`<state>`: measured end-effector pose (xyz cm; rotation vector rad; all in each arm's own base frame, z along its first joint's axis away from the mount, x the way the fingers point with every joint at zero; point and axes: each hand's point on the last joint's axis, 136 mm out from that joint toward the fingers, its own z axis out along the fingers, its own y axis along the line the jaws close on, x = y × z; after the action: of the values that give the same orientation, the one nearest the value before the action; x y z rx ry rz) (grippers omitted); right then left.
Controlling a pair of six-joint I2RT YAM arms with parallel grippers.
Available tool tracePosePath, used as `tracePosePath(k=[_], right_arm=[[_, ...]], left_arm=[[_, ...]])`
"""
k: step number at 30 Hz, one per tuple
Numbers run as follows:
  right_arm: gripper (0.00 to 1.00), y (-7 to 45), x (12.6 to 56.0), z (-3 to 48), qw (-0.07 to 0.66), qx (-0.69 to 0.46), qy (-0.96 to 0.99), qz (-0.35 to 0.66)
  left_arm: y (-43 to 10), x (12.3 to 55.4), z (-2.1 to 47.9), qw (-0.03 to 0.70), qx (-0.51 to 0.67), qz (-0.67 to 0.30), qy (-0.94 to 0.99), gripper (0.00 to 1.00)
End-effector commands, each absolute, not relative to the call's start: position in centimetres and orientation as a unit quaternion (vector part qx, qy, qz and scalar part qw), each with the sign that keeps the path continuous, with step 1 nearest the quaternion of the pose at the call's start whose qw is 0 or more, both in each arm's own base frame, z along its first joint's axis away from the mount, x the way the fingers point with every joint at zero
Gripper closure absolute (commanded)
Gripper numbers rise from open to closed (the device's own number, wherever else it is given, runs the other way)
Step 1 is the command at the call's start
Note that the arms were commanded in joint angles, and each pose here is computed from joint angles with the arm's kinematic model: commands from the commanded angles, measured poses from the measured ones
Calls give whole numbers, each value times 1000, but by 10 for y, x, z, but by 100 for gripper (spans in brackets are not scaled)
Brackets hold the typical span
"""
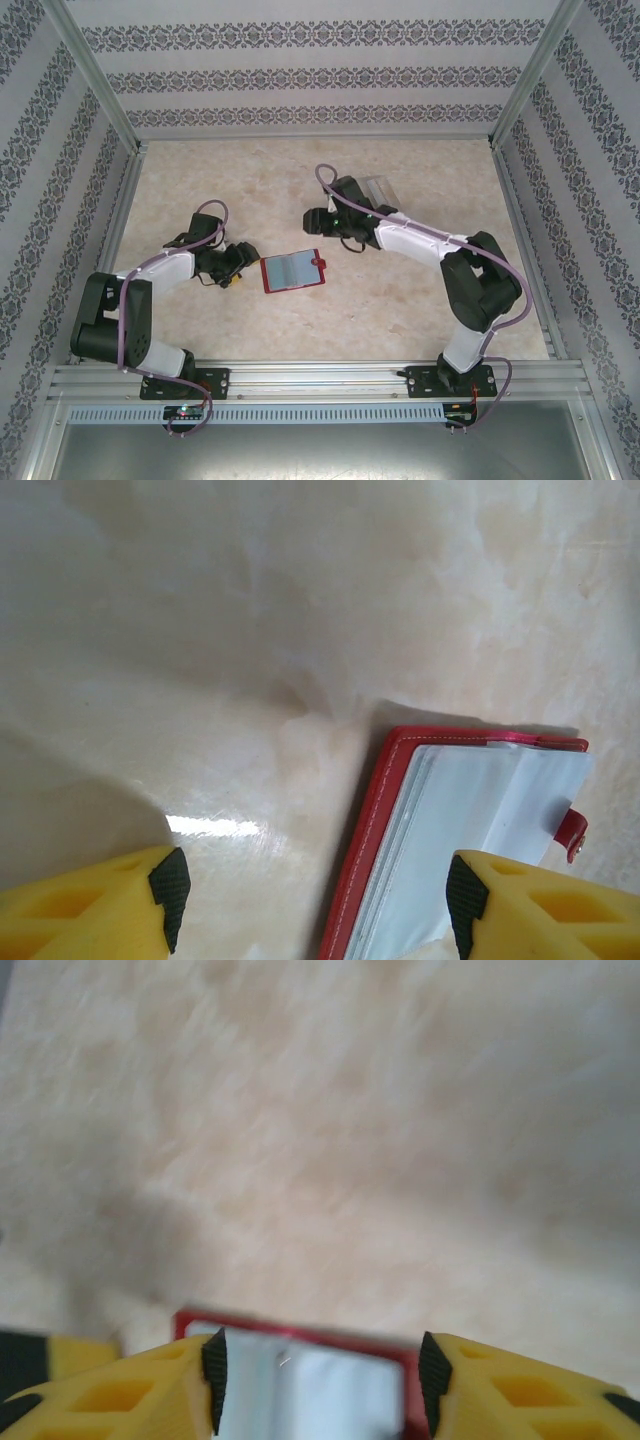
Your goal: Put the credit cards into the card holder
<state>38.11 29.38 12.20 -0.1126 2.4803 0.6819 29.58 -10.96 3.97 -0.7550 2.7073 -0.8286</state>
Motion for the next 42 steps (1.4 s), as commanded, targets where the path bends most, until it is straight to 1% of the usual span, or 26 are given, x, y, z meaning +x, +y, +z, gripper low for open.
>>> tracePosePath(k=[1,4,8,10,12,14,17,24,32,38,42], right_arm=[[39,230,399,132,316,-77,943,76],[35,200,418,142,332,-91,939,12],[27,169,440,142,326,-94,940,-42],[19,157,449,139,321,-95,940,-68],[9,149,456,134,309,-99,942,-85],[5,145,462,132,301,-107,943,-97],[2,138,472,123,289,-111,945,-106],[2,118,490,110,271,-93,948,-136],[2,99,497,92,251,-85,950,-166],[2,81,501,94,250,-76,940,-218],[2,76,501,101,255,-74,936,-231]], left_arm=[[-107,295,50,131,-228,-250,932,29],[-106,293,54,139,-214,-233,938,29],[-109,292,59,154,-196,-220,943,29],[-111,292,59,160,-189,-216,945,29],[-114,292,59,153,-184,-217,946,28],[-116,290,58,149,-179,-215,948,28],[-117,290,56,151,-176,-216,949,28],[-117,289,59,150,-174,-216,949,28],[-113,285,61,155,-177,-209,949,28],[-114,286,60,154,-176,-210,949,28],[-115,286,60,147,-173,-208,951,28]])
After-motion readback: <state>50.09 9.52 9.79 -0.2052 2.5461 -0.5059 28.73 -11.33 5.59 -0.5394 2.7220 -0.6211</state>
